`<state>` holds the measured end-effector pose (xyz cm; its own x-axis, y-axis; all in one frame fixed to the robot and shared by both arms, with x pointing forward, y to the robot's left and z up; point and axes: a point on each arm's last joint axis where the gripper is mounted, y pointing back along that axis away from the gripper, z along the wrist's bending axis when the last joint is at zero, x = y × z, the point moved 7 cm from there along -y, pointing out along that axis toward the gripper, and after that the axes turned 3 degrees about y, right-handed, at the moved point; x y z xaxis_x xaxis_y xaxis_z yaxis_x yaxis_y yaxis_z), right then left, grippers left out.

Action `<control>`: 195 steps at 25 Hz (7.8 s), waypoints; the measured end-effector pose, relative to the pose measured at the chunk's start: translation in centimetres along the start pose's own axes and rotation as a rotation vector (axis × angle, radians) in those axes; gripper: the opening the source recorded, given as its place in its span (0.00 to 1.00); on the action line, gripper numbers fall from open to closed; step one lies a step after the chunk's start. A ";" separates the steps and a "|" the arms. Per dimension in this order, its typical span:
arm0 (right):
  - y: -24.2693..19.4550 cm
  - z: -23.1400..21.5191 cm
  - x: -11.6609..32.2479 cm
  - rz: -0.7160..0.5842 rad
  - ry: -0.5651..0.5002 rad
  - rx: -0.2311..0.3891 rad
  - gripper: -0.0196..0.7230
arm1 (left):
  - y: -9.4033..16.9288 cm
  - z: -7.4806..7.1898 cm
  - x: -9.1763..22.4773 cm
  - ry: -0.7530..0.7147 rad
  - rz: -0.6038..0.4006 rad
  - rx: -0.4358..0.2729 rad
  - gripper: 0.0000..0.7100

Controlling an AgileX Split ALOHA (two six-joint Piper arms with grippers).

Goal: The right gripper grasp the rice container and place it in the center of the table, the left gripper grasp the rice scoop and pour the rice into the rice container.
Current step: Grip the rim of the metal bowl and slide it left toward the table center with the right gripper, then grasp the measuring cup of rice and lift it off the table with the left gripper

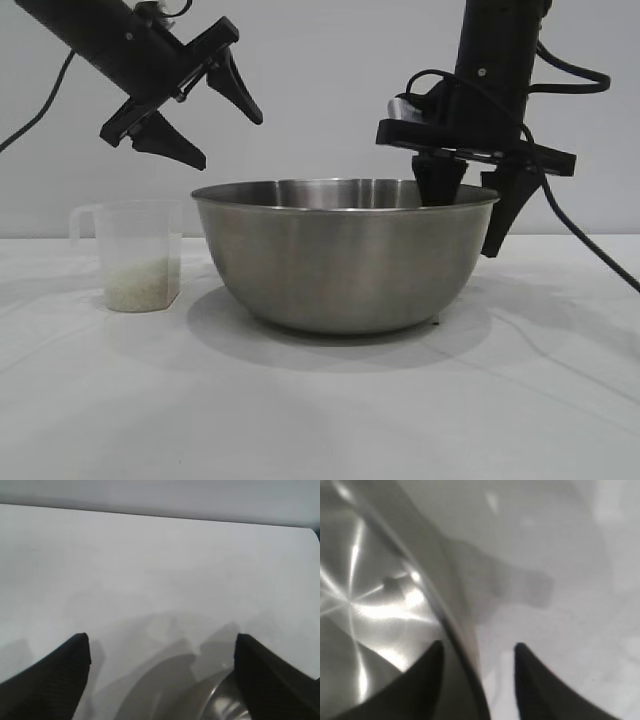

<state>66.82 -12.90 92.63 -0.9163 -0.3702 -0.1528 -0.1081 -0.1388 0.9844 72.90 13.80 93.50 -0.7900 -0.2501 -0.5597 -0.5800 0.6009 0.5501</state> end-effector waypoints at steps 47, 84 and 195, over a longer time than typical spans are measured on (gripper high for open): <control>16.2 0.5 40.8 -0.868 -0.176 0.287 0.62 | 0.1 -1.2 1.0 0.016 0.063 0.072 0.74; 14.3 0.1 39.7 -0.868 -0.182 0.269 0.62 | 15.0 1.6 -2.9 -0.374 0.146 -0.209 0.74; 14.3 0.1 39.7 -0.869 -0.183 0.267 0.62 | 15.9 -0.8 12.7 -0.404 0.118 -0.456 0.50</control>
<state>28.83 -29.45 100.63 -0.5161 -0.0817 -0.8526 -0.8499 -0.0747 0.5217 53.47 19.59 95.64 -0.7678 0.1593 -0.6206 -0.5906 0.1998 0.7819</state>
